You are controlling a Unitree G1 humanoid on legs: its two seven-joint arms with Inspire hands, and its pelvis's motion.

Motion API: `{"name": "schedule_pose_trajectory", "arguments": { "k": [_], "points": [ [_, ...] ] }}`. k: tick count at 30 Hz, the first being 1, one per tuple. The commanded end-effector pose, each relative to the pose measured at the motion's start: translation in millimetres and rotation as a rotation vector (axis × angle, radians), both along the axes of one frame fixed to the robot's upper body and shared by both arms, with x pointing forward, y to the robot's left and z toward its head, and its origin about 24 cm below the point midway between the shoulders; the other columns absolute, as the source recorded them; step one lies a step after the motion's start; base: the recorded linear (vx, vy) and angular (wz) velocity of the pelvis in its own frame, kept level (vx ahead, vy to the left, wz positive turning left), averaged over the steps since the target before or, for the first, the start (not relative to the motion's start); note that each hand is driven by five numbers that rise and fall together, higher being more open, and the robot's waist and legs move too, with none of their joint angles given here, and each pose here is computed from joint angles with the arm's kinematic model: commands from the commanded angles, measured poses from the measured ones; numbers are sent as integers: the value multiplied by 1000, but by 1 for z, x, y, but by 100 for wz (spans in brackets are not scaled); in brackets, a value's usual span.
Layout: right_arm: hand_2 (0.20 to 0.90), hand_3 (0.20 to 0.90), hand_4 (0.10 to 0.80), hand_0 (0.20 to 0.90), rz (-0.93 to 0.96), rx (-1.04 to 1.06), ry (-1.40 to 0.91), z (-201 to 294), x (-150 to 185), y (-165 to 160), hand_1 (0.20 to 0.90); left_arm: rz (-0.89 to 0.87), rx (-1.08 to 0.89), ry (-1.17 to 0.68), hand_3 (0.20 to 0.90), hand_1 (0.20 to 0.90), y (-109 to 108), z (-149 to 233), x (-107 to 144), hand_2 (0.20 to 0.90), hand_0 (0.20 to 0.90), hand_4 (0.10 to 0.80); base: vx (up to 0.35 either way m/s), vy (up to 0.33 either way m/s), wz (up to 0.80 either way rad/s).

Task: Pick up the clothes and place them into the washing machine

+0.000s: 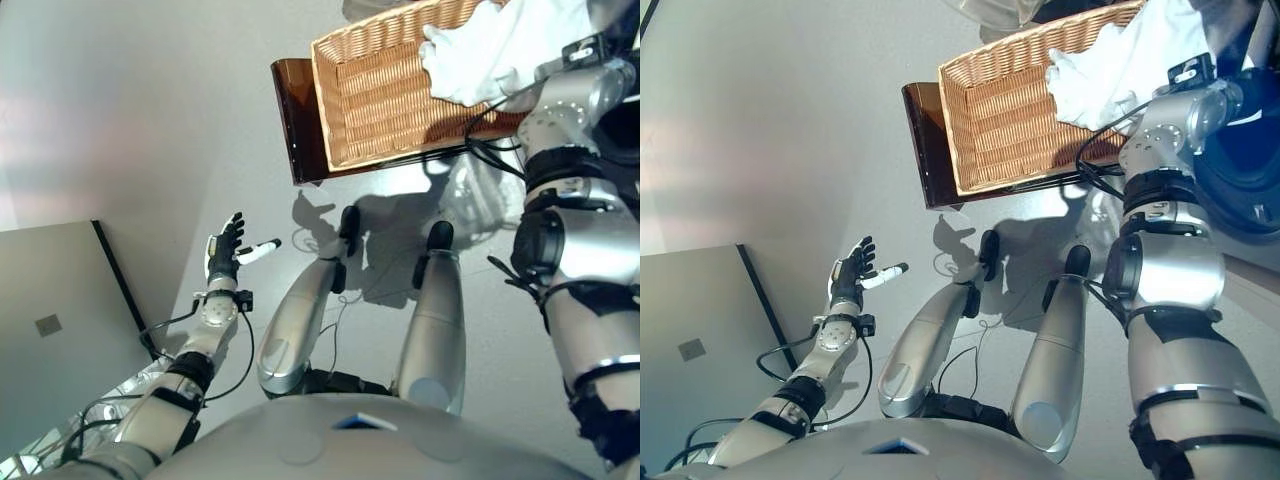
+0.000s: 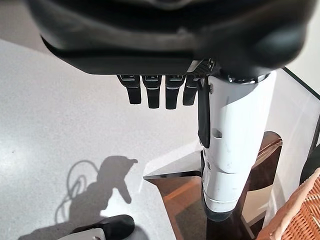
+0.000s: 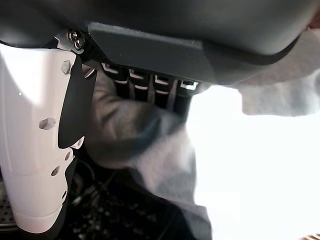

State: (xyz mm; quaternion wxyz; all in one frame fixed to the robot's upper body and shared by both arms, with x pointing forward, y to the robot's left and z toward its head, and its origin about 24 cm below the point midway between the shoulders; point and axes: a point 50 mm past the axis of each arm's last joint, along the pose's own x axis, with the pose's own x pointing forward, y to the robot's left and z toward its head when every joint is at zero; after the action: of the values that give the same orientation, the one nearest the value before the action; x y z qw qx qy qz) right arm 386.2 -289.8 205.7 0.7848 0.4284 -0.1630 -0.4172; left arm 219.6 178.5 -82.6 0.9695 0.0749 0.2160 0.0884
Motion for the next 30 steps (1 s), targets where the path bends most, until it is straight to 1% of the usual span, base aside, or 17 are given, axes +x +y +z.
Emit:
{"name": "schedule_pose_trajectory", "arguments": {
  "k": [1,3,4,6,7,8,9,10,11,12,13,14,19,20,26,29,30],
  "points": [
    [900,900,800,900,2,-101,-94,21,0,7,900,51,43,6,900,900,16,-1,1,900,900,800,0,0,0],
    [900,900,800,900,40,-85,-85,10,4,20,900,52,48,13,900,900,15,-2,1,900,900,800,0,0,0],
    [900,900,800,900,88,-88,-79,-2,6,35,900,55,45,11,900,900,15,-1,3,900,900,800,0,0,0],
    [900,900,800,900,106,-90,-78,-8,6,42,900,59,45,14,900,900,15,-1,3,900,900,800,-2,-5,-2],
    [900,900,800,900,153,-95,-95,-15,6,59,900,64,45,15,900,900,15,-1,4,900,900,800,-3,-10,-5],
    [900,900,800,900,153,-94,-94,-16,6,60,900,64,46,16,900,900,15,-1,4,900,900,800,0,0,0],
    [900,900,800,900,176,-95,-95,-23,6,68,900,66,43,16,900,900,15,-1,4,900,900,800,0,0,0],
    [900,900,800,900,196,-93,-111,-25,4,76,900,73,44,19,900,900,16,-2,4,900,900,800,0,0,0],
    [900,900,800,900,237,-75,-138,-36,-1,93,900,84,42,25,900,900,16,-2,4,900,900,800,0,0,0],
    [900,900,800,900,238,-75,-137,-37,-1,93,900,85,43,27,900,900,17,-3,3,900,900,800,-2,-8,-4],
    [900,900,800,900,263,-73,-153,-40,-3,103,900,89,43,26,900,900,17,-2,4,900,900,800,6,-3,-6],
    [900,900,800,900,310,-65,-169,-49,-9,118,900,97,45,41,900,900,18,-4,2,900,900,800,6,-3,-7],
    [900,900,800,900,377,-43,-167,-70,-21,138,900,119,46,64,900,900,20,-8,-3,900,900,800,13,-2,-4],
    [900,900,800,900,417,-47,-172,-76,-26,148,900,131,51,74,900,900,22,-9,-4,900,900,800,0,0,0],
    [900,900,800,900,490,-37,-177,-92,-41,162,900,158,62,87,900,900,27,-11,-6,900,900,800,2,3,-2],
    [900,900,800,900,546,-80,-152,-102,-50,168,900,173,69,94,900,900,30,-11,-8,900,900,800,0,0,0],
    [900,900,800,900,573,-142,-130,-104,-53,168,900,185,78,100,900,900,34,-11,-9,900,900,800,0,0,0]
  ]
}}
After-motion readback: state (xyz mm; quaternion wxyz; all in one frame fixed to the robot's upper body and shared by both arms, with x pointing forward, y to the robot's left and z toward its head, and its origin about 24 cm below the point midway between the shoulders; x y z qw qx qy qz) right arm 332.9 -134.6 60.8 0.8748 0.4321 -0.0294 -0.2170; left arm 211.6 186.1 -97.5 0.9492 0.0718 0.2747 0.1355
